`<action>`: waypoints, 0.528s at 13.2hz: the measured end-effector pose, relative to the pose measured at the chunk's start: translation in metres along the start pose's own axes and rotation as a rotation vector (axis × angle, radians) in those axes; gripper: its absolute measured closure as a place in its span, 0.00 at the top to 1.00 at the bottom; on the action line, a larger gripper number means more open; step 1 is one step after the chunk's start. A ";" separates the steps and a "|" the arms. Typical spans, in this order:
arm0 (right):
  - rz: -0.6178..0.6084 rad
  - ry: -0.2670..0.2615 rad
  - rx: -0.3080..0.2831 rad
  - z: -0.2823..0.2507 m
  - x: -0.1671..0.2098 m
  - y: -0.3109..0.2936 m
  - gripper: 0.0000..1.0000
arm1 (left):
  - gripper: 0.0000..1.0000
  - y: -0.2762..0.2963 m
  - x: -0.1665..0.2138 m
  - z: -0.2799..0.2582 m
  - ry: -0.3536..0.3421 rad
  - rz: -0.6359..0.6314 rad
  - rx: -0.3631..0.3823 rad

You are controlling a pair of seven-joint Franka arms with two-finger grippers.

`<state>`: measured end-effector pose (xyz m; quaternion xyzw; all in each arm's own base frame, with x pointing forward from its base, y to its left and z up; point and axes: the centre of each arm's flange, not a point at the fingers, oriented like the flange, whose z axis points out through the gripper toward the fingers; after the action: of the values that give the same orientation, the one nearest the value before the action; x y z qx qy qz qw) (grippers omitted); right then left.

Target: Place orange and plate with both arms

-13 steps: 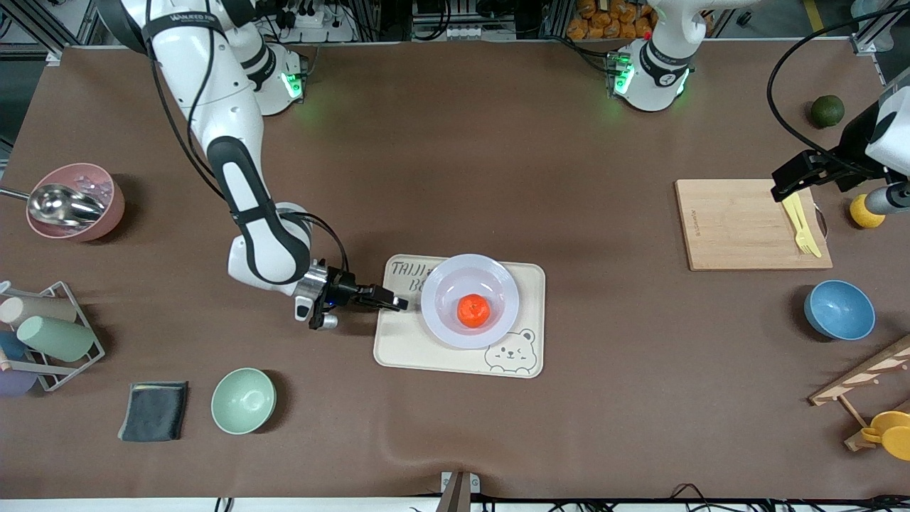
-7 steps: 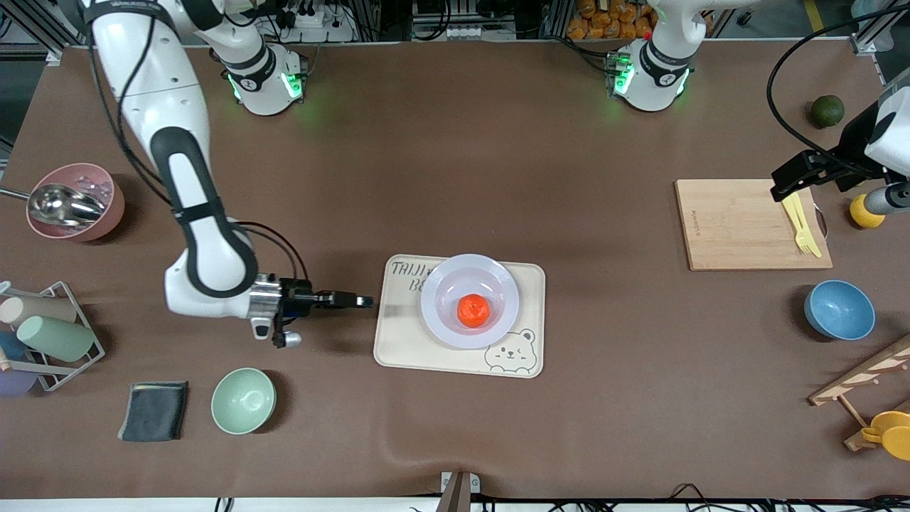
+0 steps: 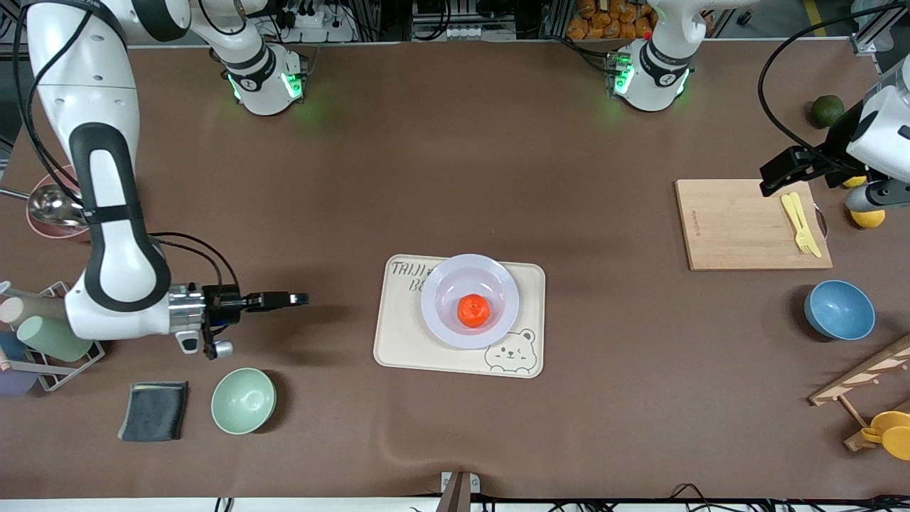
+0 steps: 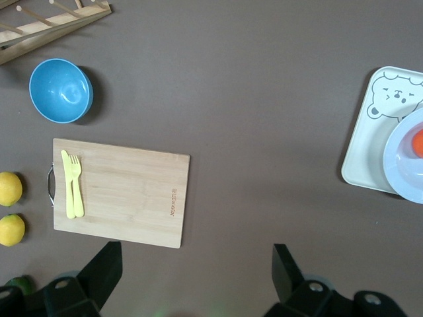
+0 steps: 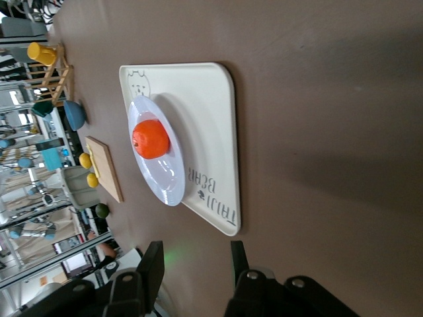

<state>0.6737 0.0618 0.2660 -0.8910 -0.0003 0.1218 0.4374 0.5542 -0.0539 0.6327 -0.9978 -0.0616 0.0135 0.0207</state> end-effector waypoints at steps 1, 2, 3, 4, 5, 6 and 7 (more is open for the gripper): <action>-0.011 -0.013 -0.032 -0.012 0.000 -0.001 0.49 | 1.00 0.000 0.000 0.000 0.001 0.000 0.000; -0.020 -0.025 -0.054 -0.022 0.000 -0.005 0.50 | 1.00 0.000 0.000 -0.001 0.002 0.000 0.000; -0.024 -0.028 -0.073 -0.030 0.001 -0.009 0.50 | 1.00 0.000 -0.001 -0.001 0.002 0.000 0.000; -0.031 -0.029 -0.099 -0.037 0.001 -0.011 0.50 | 1.00 0.000 -0.001 -0.002 0.003 0.000 0.000; -0.038 -0.030 -0.132 -0.044 0.000 -0.013 0.53 | 1.00 0.000 -0.001 -0.003 0.005 0.000 -0.001; -0.043 -0.025 -0.161 -0.052 -0.001 -0.014 0.55 | 1.00 -0.001 -0.002 -0.005 0.010 -0.001 -0.001; -0.050 -0.017 -0.192 -0.062 -0.003 -0.016 0.64 | 1.00 -0.001 -0.004 -0.008 0.016 -0.001 -0.002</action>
<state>0.6858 0.0228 0.3158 -0.9274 -0.0379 0.1181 0.3528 0.5501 -0.0536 0.6411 -0.9978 -0.0621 0.0057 0.0203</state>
